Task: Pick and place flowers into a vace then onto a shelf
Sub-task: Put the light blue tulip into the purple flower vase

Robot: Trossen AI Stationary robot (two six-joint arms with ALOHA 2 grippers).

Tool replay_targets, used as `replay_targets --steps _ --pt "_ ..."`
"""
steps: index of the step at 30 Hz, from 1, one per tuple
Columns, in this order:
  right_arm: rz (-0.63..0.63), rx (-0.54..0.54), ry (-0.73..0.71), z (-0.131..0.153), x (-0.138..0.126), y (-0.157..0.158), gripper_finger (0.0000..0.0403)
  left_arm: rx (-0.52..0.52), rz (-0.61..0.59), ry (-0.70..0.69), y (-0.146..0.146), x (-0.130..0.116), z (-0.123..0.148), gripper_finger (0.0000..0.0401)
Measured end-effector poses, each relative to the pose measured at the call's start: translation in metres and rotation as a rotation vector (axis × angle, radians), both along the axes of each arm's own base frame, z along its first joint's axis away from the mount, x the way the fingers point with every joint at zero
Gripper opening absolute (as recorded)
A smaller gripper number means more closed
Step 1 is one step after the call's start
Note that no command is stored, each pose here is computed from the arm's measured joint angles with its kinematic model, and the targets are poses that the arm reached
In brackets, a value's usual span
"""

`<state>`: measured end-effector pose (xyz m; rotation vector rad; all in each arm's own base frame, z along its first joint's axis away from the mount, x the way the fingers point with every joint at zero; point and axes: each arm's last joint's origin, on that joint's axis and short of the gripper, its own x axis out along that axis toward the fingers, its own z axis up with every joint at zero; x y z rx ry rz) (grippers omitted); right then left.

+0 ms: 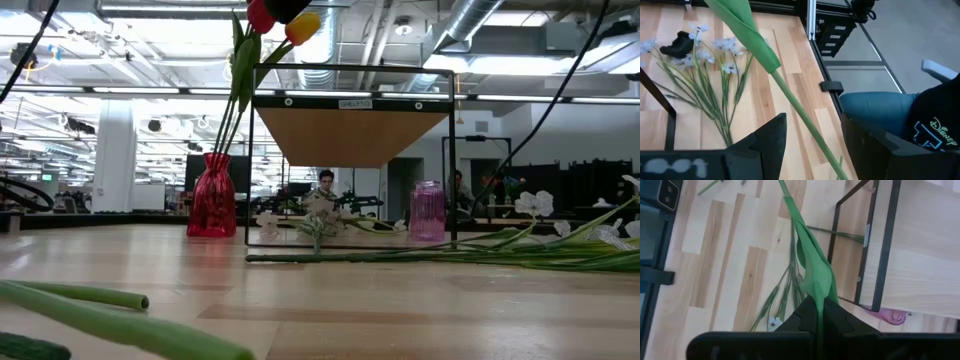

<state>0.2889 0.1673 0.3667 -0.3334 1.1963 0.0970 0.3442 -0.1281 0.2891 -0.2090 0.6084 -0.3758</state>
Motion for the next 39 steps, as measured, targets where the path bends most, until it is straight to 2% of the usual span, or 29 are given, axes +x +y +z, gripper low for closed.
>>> replay_targets --steps 17,22,29,35,39 --pt "0.029 -0.004 -0.035 0.0011 0.0031 0.0015 0.0000 0.038 0.032 0.070 0.0022 -0.0035 -0.0063 0.0170" --pt "0.033 -0.007 -0.034 0.0011 0.0033 0.0011 0.0000 0.064 0.054 0.089 0.0036 -0.0046 -0.0084 0.0122" --pt "0.032 -0.008 -0.045 0.0015 0.0042 0.0012 0.0000 0.079 0.056 0.079 0.0038 -0.0045 -0.0082 0.0016" --pt "0.033 0.013 -0.085 0.0030 0.0077 0.0033 0.0002 0.094 0.055 0.073 0.0041 -0.0044 -0.0082 0.0003" --pt "-0.004 0.036 -0.132 0.0101 0.0094 0.0038 0.0019 0.103 0.055 0.085 0.0044 -0.0052 -0.0093 0.0002"
